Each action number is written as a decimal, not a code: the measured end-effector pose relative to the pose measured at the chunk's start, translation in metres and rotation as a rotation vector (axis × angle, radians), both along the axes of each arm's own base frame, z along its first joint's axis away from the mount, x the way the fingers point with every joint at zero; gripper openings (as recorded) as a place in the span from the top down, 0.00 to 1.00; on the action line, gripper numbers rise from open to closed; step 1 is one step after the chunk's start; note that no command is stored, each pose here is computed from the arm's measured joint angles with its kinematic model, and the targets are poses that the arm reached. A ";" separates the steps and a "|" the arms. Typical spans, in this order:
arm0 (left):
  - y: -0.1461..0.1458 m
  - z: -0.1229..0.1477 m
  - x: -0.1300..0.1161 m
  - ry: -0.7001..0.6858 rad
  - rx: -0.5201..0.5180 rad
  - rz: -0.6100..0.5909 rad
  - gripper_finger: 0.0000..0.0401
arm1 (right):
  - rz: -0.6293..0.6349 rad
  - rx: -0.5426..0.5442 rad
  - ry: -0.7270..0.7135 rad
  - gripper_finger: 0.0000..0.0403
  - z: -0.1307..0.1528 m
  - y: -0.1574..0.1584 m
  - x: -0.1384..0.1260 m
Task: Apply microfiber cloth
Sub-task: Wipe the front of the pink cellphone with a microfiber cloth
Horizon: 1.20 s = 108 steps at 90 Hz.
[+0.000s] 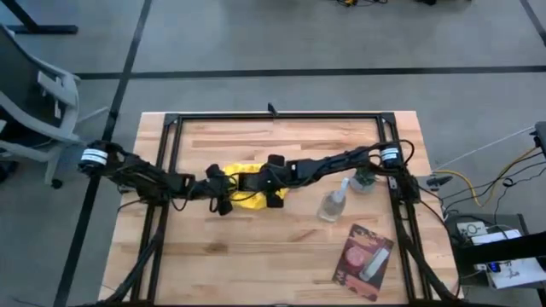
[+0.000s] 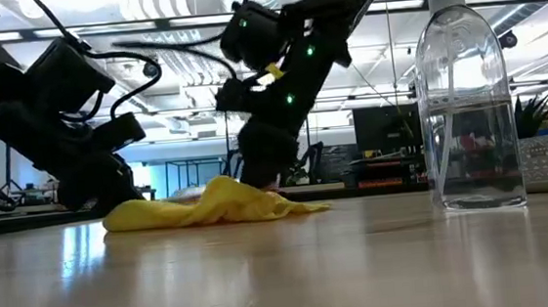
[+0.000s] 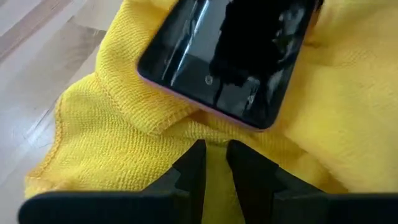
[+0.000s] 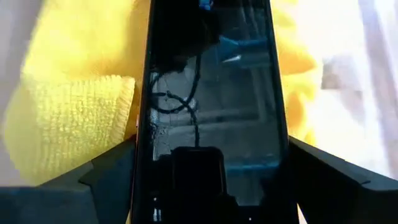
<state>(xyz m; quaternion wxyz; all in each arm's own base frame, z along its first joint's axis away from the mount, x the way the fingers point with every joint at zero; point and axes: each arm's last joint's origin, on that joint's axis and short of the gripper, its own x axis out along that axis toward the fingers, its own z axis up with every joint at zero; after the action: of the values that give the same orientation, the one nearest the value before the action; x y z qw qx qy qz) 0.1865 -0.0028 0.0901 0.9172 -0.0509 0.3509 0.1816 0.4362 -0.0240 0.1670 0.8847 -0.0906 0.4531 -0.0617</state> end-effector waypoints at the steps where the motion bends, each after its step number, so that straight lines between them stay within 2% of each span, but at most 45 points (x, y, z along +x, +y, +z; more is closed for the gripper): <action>1: 0.000 0.000 0.000 0.002 -0.002 0.001 0.85 | 0.000 0.000 -0.002 0.18 0.002 0.000 -0.001; 23: 0.001 -0.009 -0.012 0.038 -0.054 0.069 0.85 | -0.019 0.004 -0.008 0.19 0.052 -0.002 -0.024; 35: 0.002 -0.009 -0.015 0.048 -0.059 0.120 0.85 | -0.078 -0.070 0.028 0.19 0.071 -0.005 -0.040; 42: 0.002 -0.005 -0.013 0.024 -0.031 0.083 0.85 | -0.107 -0.088 0.028 0.18 0.083 -0.007 -0.048; 52: -0.001 0.012 0.002 -0.091 0.010 -0.063 0.85 | -0.122 -0.076 0.006 0.18 0.096 -0.008 -0.056; 61: -0.003 0.037 0.021 -0.257 0.086 -0.132 0.85 | -0.134 -0.070 0.013 0.19 0.100 -0.009 -0.060; 71: -0.003 0.044 0.032 -0.289 0.164 -0.177 0.85 | -0.177 -0.053 0.051 0.19 0.096 -0.016 -0.064; 80: -0.005 0.054 0.048 -0.387 0.218 -0.199 0.85 | -0.219 -0.040 0.056 0.19 0.090 -0.024 -0.065; 96: -0.003 0.036 0.077 -0.347 0.233 -0.212 0.84 | -0.261 -0.019 0.070 0.19 0.073 -0.031 -0.064; 108: 0.003 0.014 0.099 -0.261 0.227 -0.194 0.78 | -0.283 -0.013 0.052 0.19 0.066 -0.035 -0.064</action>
<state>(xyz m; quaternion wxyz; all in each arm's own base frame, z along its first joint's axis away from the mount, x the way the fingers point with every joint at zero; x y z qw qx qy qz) 0.2855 0.0003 0.1041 0.9680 0.0639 0.2093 0.1225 0.3722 -0.0590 0.2333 0.8546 -0.0332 0.4836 -0.1863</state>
